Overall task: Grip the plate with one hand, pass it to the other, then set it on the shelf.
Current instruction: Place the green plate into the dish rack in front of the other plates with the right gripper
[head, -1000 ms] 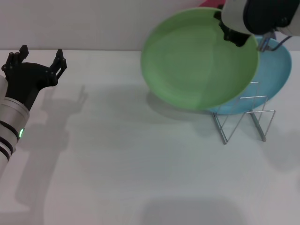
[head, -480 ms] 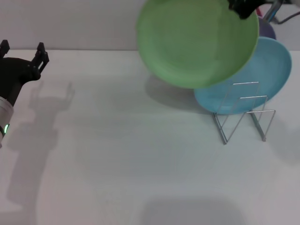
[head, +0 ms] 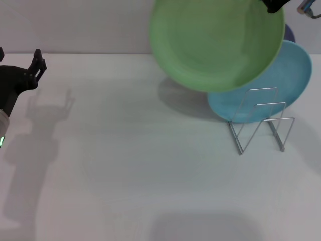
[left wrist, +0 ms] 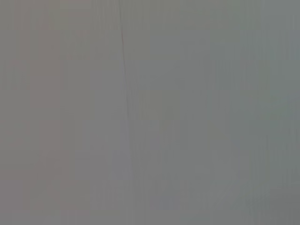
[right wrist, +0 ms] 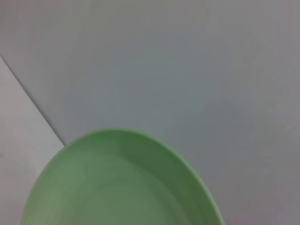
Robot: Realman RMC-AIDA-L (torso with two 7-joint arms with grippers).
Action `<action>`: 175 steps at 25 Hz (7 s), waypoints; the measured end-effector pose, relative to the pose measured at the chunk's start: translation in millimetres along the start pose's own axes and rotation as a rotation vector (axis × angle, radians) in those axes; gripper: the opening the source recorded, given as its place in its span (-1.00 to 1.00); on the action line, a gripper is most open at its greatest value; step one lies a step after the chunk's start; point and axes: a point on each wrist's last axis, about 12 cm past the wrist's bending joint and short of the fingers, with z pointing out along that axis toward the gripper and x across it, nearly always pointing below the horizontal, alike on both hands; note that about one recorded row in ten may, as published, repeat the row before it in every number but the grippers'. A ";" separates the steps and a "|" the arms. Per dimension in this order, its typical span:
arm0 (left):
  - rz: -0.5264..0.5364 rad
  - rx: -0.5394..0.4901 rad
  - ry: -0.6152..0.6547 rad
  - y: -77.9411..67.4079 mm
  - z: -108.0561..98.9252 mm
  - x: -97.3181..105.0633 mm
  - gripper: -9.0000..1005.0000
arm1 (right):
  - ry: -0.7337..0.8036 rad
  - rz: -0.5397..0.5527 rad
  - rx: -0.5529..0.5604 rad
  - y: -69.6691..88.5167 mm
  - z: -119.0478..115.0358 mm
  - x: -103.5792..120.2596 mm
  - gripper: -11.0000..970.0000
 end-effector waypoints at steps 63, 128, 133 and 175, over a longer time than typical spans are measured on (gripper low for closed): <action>0.016 0.041 0.008 -9.6 22.2 3.4 0.63 | -0.637 0.104 0.265 53.6 9.1 4.3 -0.89; 0.018 0.029 0.038 -6.6 22.7 11.7 0.63 | -0.249 0.021 -0.007 52.6 3.0 44.6 -0.89; 0.017 0.028 0.039 -6.3 22.0 12.0 0.63 | -0.182 0.014 -0.052 46.4 4.5 42.7 -0.90; -0.003 0.033 0.044 -7.4 22.7 13.5 0.64 | -0.386 0.108 0.039 2.2 -4.0 -9.8 -0.89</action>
